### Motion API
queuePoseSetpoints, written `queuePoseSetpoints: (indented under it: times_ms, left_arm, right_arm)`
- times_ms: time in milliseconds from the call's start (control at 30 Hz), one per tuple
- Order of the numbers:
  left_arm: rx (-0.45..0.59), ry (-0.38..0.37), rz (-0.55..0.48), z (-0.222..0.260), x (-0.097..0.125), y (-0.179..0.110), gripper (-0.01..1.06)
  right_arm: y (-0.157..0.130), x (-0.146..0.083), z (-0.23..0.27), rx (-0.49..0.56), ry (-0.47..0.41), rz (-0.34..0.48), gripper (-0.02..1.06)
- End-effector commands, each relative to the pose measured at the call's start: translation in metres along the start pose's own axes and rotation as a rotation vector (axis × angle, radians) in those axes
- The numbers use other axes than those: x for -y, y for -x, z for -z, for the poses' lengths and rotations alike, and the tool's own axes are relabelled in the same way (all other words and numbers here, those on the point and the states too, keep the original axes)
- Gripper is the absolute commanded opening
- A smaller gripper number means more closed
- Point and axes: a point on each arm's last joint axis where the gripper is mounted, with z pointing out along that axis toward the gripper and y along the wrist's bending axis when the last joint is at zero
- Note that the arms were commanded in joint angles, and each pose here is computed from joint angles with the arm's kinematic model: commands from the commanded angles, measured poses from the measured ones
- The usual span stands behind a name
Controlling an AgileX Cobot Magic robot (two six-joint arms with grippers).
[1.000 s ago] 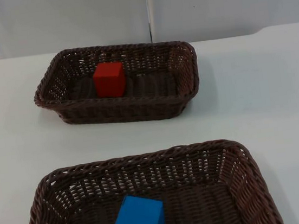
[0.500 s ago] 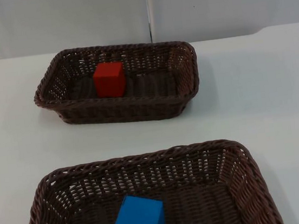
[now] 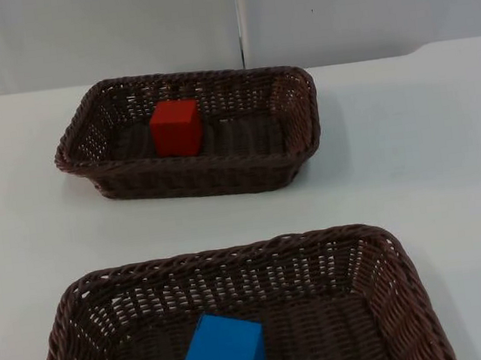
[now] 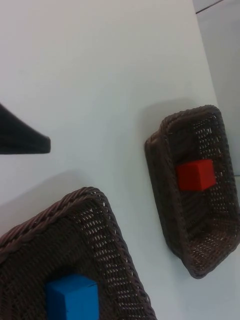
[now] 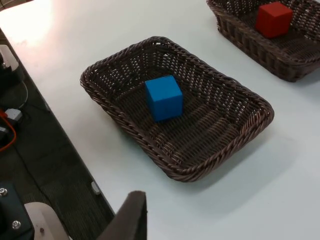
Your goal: Pick up one cube with the left hand and place it into the upper basket. Pick up one cube with the right hand and place it into the lower basket.
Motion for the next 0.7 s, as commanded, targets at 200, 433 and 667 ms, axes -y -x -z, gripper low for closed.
queuePoseSetpoints:
  times_ms: [200,433,667]
  left_arm:
    - [-0.001,-0.008,0.007,-0.0003,0.0004,-0.0012,1.05]
    - [-0.001,-0.008,0.007,-0.0003,0.0004,-0.0012,1.05]
    - [-0.001,-0.008,0.007,-0.0003,0.0004,-0.0012,1.05]
  right_arm:
    - [-0.0001,-0.0012,0.0000,0.008,0.011,-0.005,1.05]
    - [-0.0001,-0.0012,0.0000,0.008,0.011,-0.005,1.05]
    - [-0.0001,-0.0014,0.0001,0.008,0.000,-0.011,1.05]
